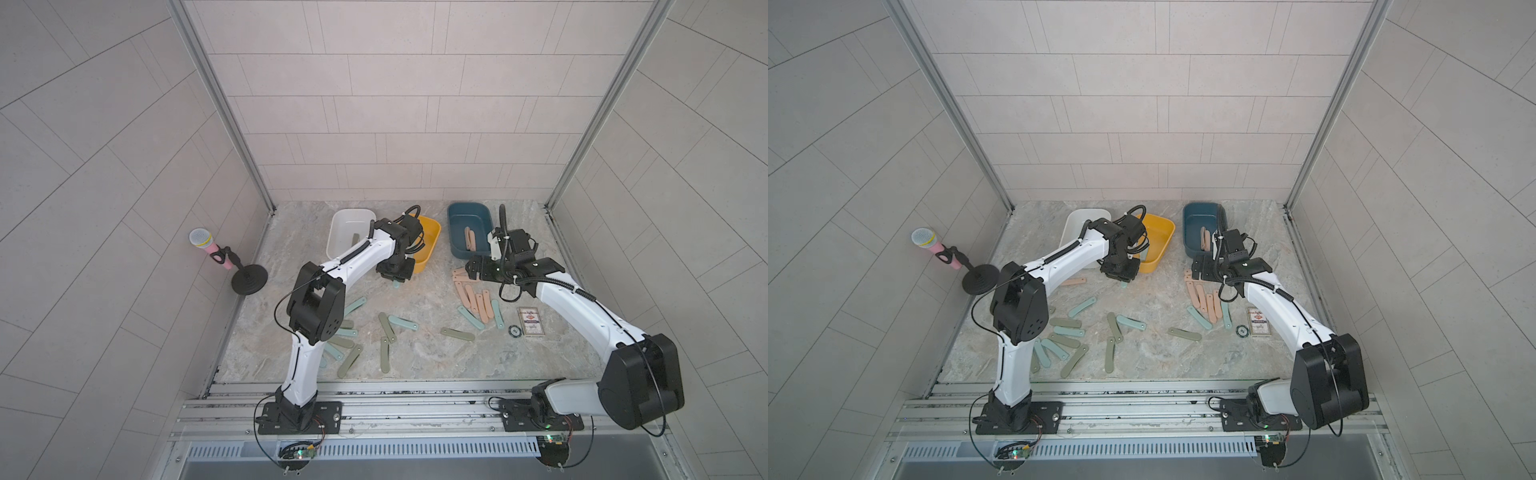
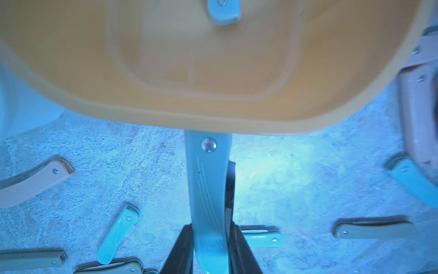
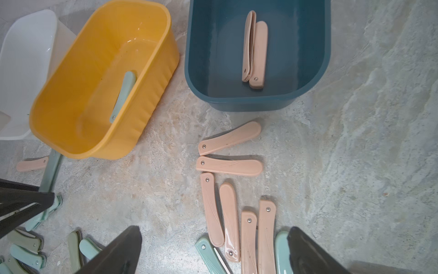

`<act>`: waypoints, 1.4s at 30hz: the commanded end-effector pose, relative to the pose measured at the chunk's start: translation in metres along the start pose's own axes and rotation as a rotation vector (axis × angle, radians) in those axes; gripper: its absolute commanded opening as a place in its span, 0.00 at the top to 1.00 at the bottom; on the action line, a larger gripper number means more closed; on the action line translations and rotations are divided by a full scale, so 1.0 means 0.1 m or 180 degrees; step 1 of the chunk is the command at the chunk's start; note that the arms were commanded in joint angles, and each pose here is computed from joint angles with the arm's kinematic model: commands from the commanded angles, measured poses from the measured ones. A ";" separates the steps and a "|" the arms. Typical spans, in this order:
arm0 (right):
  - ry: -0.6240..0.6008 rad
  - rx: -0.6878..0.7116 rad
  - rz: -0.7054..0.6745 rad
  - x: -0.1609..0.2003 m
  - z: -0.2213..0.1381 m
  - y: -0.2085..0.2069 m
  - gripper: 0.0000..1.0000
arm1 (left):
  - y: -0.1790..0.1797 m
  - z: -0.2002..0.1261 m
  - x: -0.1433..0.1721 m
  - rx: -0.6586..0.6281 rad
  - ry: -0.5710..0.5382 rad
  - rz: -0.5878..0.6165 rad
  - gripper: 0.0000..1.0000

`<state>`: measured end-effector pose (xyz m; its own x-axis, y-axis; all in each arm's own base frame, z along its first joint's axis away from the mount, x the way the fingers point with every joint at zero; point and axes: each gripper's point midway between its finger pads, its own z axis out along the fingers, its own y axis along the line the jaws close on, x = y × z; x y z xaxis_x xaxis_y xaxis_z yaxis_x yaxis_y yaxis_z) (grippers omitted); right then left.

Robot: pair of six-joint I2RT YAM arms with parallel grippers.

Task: Place the fruit knives into the storage box by color
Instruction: Pick up the fruit knife from the center of the board, then place the fruit knife in the storage box.

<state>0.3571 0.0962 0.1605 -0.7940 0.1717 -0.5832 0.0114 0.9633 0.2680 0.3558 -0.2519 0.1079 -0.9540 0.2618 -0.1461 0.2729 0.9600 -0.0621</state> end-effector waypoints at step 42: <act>0.0038 -0.0256 0.0099 -0.21 0.13 0.23 0.00 | -0.17 0.43 -1.51 0.0200 -0.0831 -0.0337 0.91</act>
<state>0.3843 0.1221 0.1722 -0.7923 0.2096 -0.5731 -0.0204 0.9296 0.3681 0.5020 -0.3089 0.0515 -0.9323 0.1495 -0.3294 0.2010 0.9712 -0.1282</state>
